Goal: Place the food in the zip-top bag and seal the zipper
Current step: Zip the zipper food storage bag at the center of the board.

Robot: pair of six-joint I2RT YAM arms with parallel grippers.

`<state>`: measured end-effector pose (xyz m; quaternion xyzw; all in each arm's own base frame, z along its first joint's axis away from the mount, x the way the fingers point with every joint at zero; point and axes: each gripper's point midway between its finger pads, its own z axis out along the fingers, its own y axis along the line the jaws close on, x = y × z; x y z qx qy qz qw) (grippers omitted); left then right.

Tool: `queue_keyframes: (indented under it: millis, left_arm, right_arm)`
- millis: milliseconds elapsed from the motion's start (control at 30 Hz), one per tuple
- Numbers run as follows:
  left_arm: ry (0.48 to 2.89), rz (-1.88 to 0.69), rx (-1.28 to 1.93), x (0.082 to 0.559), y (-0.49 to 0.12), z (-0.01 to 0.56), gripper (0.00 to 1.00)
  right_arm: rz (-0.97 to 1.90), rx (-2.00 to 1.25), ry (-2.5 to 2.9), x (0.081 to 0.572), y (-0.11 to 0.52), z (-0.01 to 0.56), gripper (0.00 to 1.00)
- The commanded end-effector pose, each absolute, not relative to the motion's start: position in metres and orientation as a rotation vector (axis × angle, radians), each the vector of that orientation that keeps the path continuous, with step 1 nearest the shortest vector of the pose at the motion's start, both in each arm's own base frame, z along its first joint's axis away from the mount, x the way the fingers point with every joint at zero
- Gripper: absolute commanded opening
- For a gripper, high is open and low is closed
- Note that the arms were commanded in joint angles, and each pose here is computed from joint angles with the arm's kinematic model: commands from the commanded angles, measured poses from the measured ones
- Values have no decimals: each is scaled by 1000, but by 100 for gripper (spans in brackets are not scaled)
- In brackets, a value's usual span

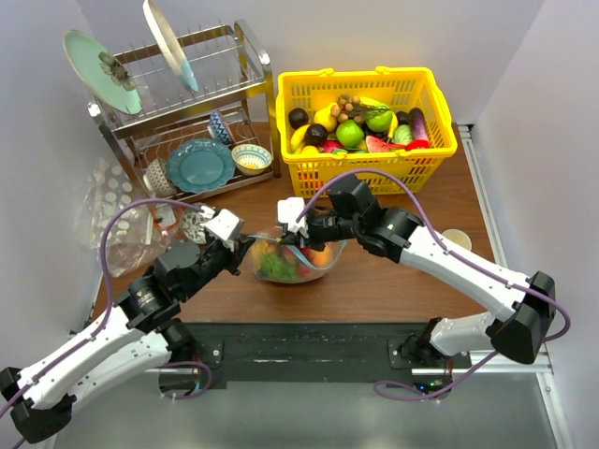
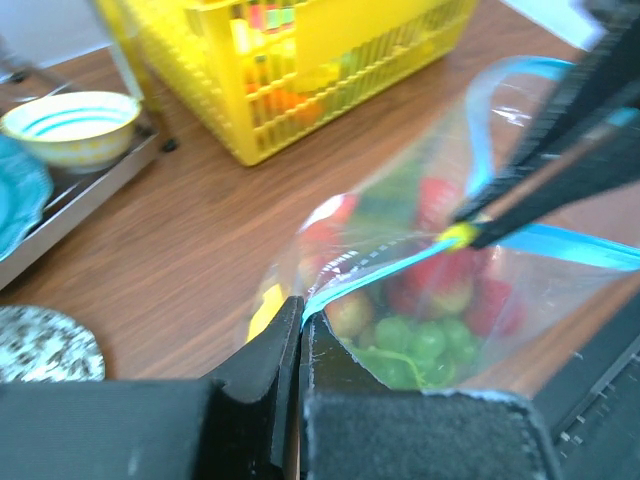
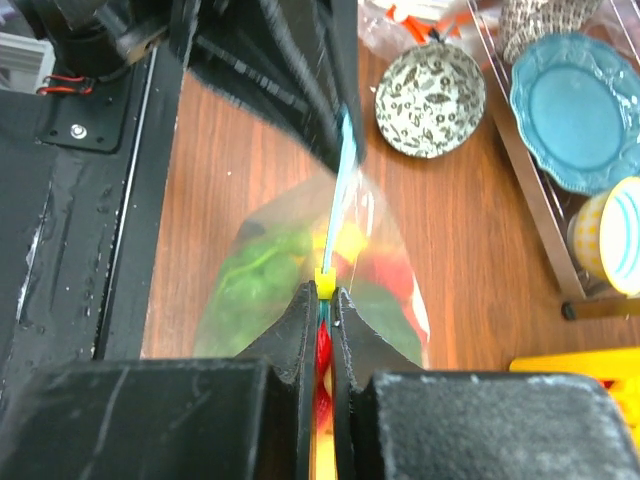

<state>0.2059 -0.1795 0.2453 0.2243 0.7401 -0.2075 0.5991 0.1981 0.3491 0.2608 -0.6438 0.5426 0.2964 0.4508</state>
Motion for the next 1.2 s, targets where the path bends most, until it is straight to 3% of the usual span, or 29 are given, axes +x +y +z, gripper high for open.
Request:
queue_keyframes:
  millis: [0,600,767,1167]
  left_arm:
    - [1710,-266,271,231,-136,261,0]
    - [1766,-21,211,258,-99,240,0]
    - [1758,26,205,262,-93,242,0]
    - [1764,42,207,266,-94,240,0]
  right_arm:
    - [656,-1522,1452,201,322,259,0]
    - [534,-1293,1677,198,267,254,0]
    - [389,-1168,1762,209,236,252,0]
    - [302,-1075,1780,212,213,254,0]
